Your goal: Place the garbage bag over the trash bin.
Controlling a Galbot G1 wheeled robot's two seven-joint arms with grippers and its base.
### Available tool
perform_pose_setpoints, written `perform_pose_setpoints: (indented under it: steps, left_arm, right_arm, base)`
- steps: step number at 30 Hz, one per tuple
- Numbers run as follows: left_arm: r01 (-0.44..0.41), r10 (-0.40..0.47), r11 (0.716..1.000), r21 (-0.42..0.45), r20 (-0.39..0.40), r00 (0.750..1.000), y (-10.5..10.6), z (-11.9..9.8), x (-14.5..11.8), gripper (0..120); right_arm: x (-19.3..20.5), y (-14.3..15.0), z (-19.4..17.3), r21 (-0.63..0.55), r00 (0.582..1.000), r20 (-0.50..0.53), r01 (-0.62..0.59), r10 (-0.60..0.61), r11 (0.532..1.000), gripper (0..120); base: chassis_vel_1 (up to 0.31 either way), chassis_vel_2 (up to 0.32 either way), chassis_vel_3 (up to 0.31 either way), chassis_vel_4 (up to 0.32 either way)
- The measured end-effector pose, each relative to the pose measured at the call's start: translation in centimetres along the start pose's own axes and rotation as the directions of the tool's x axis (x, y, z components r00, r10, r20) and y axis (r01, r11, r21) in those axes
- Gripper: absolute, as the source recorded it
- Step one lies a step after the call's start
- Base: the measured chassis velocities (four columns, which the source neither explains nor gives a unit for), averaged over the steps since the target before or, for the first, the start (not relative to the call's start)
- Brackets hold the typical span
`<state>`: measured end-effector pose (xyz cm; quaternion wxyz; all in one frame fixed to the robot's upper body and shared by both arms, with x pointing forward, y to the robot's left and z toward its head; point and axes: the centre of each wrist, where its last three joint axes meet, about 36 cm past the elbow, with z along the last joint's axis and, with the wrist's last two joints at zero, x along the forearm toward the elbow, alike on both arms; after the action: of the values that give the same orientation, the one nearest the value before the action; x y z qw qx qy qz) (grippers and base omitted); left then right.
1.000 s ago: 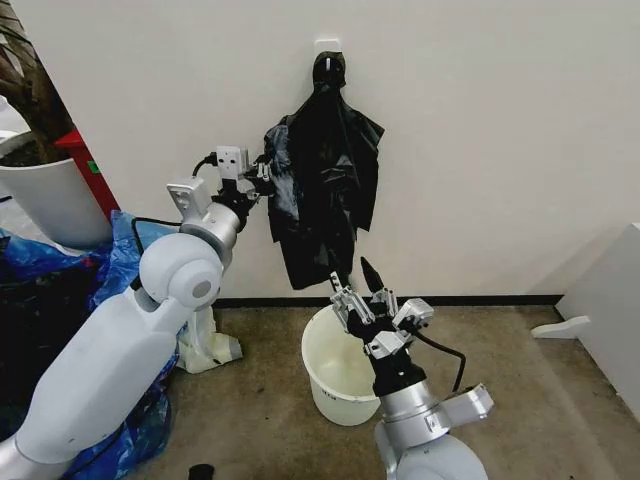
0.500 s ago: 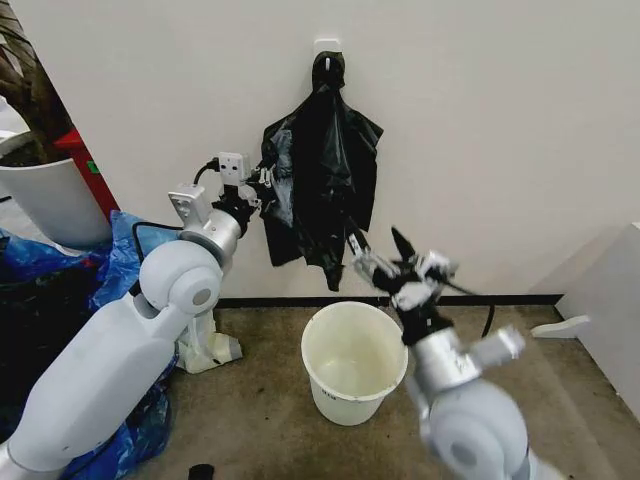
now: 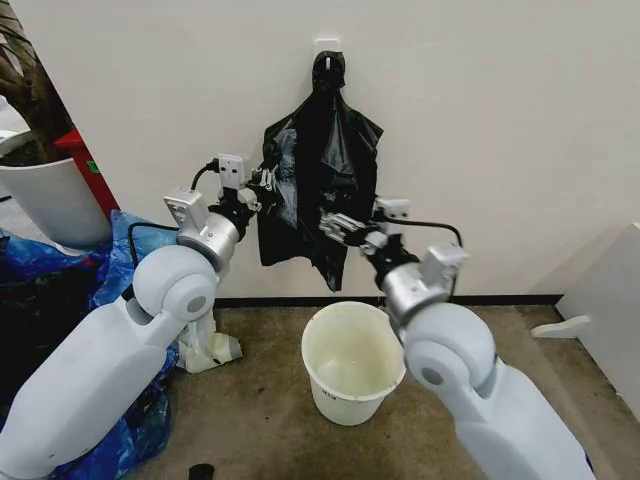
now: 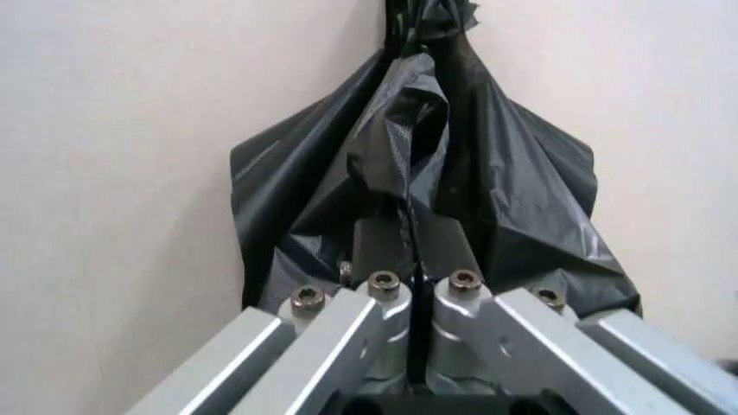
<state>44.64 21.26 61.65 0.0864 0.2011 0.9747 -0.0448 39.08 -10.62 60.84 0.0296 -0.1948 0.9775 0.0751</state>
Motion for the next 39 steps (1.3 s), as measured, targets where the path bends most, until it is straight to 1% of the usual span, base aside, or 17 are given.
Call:
perform_pose_setpoints:
  steps: [3,5,8,9,11,14,23,26,29,30,34,39]
  left_arm:
    - [-0.003,0.003,1.0,0.002,0.002,1.0,0.0,0.1,0.1,0]
    - [-0.003,0.003,1.0,0.002,0.002,1.0,0.0,0.1,0.1,0]
    - [-0.012,0.012,1.0,0.005,0.008,1.0,-0.3,0.0,0.3,0]
    - [-0.017,0.017,1.0,0.006,0.009,1.0,-0.4,0.0,0.5,0]
    - [-0.018,0.018,1.0,0.006,0.011,1.0,-0.4,-0.1,0.5,0]
    - [-0.025,0.025,1.0,0.004,0.017,1.0,-0.5,-0.2,0.9,0]
    - [-0.037,0.037,0.999,0.01,0.026,0.999,-0.6,-0.1,1.0,0]
    - [-0.037,0.037,0.999,0.016,0.032,0.999,-0.7,0.0,1.0,0]
    - [-0.037,0.037,0.999,0.016,0.032,0.999,-0.5,0.1,1.2,0]
    - [-0.037,0.037,0.999,0.016,0.032,0.999,-0.5,0.1,1.2,0]
    - [-0.035,0.035,0.999,0.014,0.026,0.999,-0.2,0.5,1.5,0]
    - [-0.026,0.025,1.0,0.01,0.015,1.0,0.1,1.1,1.5,0]
  right_arm:
    - [-1.8,0.5,-0.9,0.014,0.999,-0.043,-0.026,0.026,1.0,100]
    - [-2.0,0.6,-0.9,0.016,0.998,-0.049,-0.031,0.032,0.999,100]
    - [-3.7,0.5,-0.7,0.045,0.995,-0.067,-0.074,0.077,0.996,100]
    - [-4.4,0.4,-0.4,0.074,0.993,-0.063,-0.092,0.097,0.993,100]
    - [-4.7,0.4,-0.3,0.088,0.993,-0.061,-0.1,0.106,0.991,100]
    - [-6.0,0.1,0.5,0.144,0.989,-0.051,-0.128,0.137,0.981,100]
    - [-8.0,0.6,1.6,0.194,0.982,-0.069,-0.16,0.177,0.968,100]
    - [-8.8,-0.6,2.3,0.263,0.975,-0.041,-0.202,0.22,0.943,100]
    - [-8.3,-2.5,3.0,0.324,0.967,-0.014,-0.237,0.255,0.916,100]
    - [-8.3,-2.5,3.0,0.324,0.967,-0.014,-0.237,0.255,0.916,100]
    - [-6.9,-4.5,3.0,0.347,0.961,0.004,-0.261,0.276,0.901,100]
    - [-5.4,-6.5,2.1,0.334,0.953,0.033,-0.293,0.3,0.896,100]
  base:
    - [0.0,0.0,0.0,0.0]
    - [0.0,0.0,0.0,0.0]
    - [0.0,0.0,0.0,0.0]
    - [0.0,0.0,0.0,0.0]
    - [0.0,0.0,0.0,0.0]
    - [0.0,0.0,0.0,0.0]
    - [0.0,0.0,0.0,0.0]
    - [0.0,0.0,0.0,0.0]
    - [0.0,0.0,0.0,0.0]
    - [0.0,0.0,0.0,0.0]
    - [0.0,0.0,0.0,0.0]
    - [0.0,0.0,0.0,0.0]
